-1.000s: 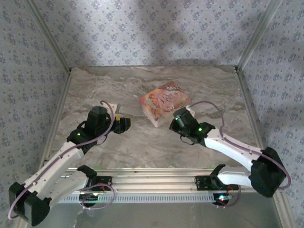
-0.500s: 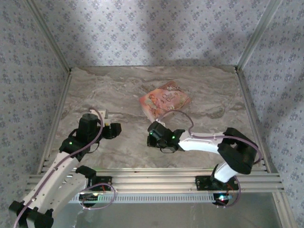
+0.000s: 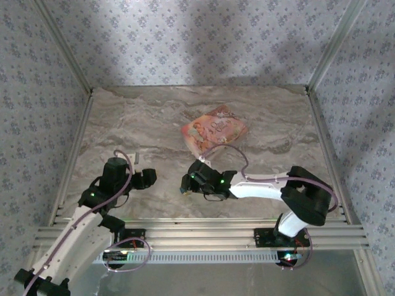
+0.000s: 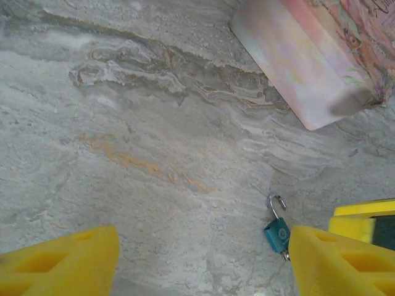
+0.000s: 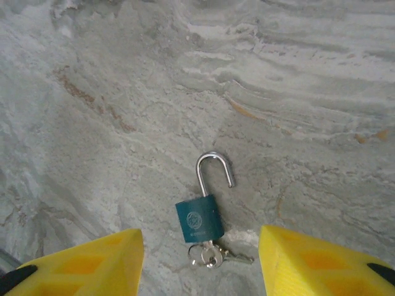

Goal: Unlock a padlock with a key

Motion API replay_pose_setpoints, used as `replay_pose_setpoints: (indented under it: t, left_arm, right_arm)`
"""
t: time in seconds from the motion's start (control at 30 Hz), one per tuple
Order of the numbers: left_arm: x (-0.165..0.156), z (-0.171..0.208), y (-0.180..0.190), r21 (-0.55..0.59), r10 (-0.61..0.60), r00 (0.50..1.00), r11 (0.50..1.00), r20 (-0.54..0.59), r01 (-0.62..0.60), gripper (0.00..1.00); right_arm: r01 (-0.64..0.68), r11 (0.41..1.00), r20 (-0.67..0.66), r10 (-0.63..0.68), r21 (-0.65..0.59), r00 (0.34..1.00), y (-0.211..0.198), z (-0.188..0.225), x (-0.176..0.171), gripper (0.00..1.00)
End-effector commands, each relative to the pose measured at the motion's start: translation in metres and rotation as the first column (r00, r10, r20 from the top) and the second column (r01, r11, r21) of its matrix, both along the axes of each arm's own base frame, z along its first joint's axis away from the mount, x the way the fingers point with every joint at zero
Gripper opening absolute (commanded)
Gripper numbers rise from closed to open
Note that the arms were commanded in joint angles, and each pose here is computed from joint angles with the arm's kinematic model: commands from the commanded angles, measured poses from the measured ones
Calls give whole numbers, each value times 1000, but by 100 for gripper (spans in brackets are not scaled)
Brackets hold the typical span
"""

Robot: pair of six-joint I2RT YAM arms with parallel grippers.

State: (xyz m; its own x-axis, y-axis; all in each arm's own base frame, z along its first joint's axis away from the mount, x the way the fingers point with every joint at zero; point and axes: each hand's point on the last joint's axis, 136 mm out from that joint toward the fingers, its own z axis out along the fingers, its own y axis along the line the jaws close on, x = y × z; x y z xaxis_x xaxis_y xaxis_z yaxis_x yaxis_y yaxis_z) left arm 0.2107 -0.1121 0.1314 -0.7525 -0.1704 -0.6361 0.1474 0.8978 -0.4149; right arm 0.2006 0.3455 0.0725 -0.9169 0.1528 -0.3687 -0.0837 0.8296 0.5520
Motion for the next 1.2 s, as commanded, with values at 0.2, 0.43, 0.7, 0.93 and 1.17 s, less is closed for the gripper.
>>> replay_pose_setpoints:
  t: [0.2,0.43,0.7,0.93,1.17]
  left_arm:
    - [14,12,-6,-10,-3,1000,1000,14,3,98]
    - [45,17,0,148,4,1000,989,-1,-4,98]
    - [67,35,26,315,21,981,945,193,-83,98]
    - [87,12,53,484,28,951,856,308,-182,98]
    - [104,-3,92,405,160,910,856,383,-322,98]
  right_arm:
    - [56,991,122,-40,-125,992,-51,36,-2,86]
    - [125,956,293,-44,-264,955,-116,79,8,100]
    - [326,899,499,-146,-293,854,-202,95,34,100]
    - [512,762,657,-154,-396,738,-291,87,70,100]
    - [640,651,669,-263,-408,695,-366,79,113,100]
